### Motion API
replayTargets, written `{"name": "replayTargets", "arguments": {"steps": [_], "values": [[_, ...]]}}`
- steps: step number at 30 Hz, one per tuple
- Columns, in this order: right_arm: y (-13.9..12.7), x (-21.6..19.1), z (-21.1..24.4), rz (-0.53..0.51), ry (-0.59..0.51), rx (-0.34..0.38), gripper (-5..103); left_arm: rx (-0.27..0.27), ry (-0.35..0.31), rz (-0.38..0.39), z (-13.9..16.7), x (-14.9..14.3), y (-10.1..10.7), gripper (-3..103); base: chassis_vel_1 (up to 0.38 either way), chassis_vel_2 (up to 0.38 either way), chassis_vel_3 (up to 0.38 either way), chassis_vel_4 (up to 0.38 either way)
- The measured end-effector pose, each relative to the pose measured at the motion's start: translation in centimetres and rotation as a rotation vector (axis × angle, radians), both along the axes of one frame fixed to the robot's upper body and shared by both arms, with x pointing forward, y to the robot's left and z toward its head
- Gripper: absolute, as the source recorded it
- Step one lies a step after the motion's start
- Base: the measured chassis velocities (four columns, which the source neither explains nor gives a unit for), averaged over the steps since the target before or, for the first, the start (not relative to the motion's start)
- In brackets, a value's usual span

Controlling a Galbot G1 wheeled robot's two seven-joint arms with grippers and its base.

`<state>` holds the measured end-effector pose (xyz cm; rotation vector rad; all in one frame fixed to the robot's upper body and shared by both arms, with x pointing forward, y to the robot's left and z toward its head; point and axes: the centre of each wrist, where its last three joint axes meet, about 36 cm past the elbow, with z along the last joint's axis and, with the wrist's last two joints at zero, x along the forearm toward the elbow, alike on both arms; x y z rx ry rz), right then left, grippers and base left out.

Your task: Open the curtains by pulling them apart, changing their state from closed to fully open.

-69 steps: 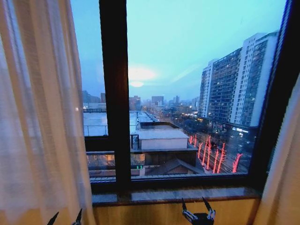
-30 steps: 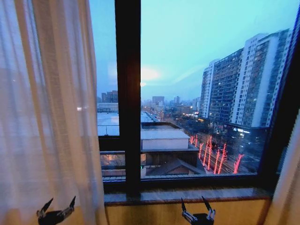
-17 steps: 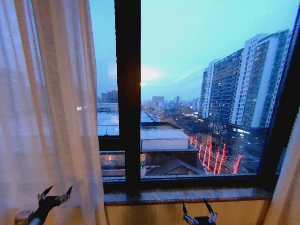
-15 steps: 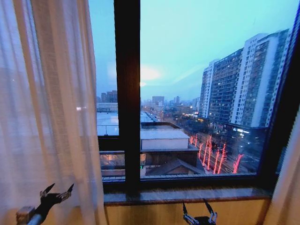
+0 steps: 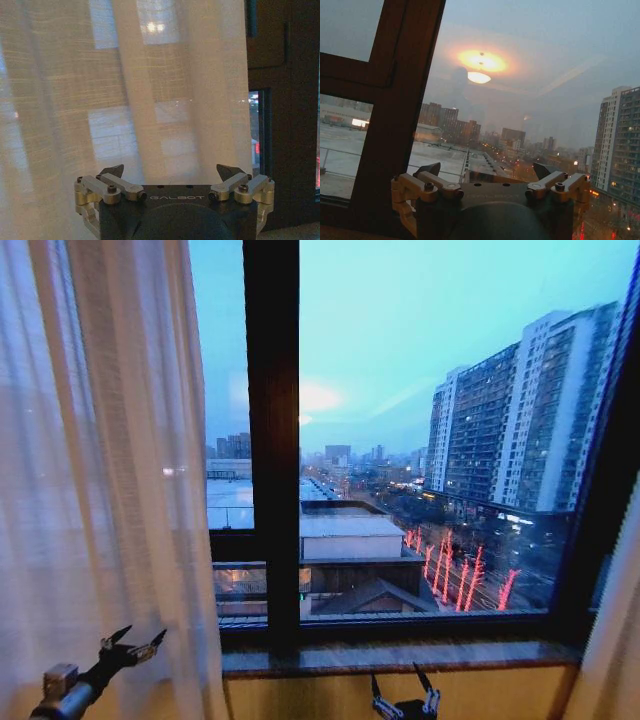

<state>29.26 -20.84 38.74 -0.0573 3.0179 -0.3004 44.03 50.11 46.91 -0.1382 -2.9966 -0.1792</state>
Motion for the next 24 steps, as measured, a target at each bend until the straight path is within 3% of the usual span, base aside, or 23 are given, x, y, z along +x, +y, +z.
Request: {"name": "replayTargets", "arguments": {"steps": [6, 8, 11, 20, 24], "values": [[-0.2, 0.1, -0.2, -0.007, -0.003, -0.007, 100, -0.027, -0.012, -0.079, -0.1, 1.8, -0.9, 100, 0.000, 0.000, 0.000, 0.000], [-0.5, 0.0, -0.5, -0.022, -0.005, -0.015, 100, -0.062, -0.004, -0.207, 0.1, 2.1, -3.0, 100, 0.000, 0.000, 0.000, 0.000], [-0.6, 0.0, -0.7, -0.025, -0.005, -0.020, 100, -0.070, 0.009, -0.247, -0.2, 2.5, -3.8, 100, 0.000, 0.000, 0.000, 0.000], [-0.7, 0.0, -1.5, -0.022, -0.001, -0.038, 100, -0.050, 0.061, -0.202, -1.9, 6.6, -2.8, 100, 0.000, 0.000, 0.000, 0.000], [-0.8, 0.0, -1.7, -0.025, 0.001, -0.046, 100, -0.049, 0.056, -0.205, -1.9, 8.9, -3.4, 100, 0.000, 0.000, 0.000, 0.000]]}}
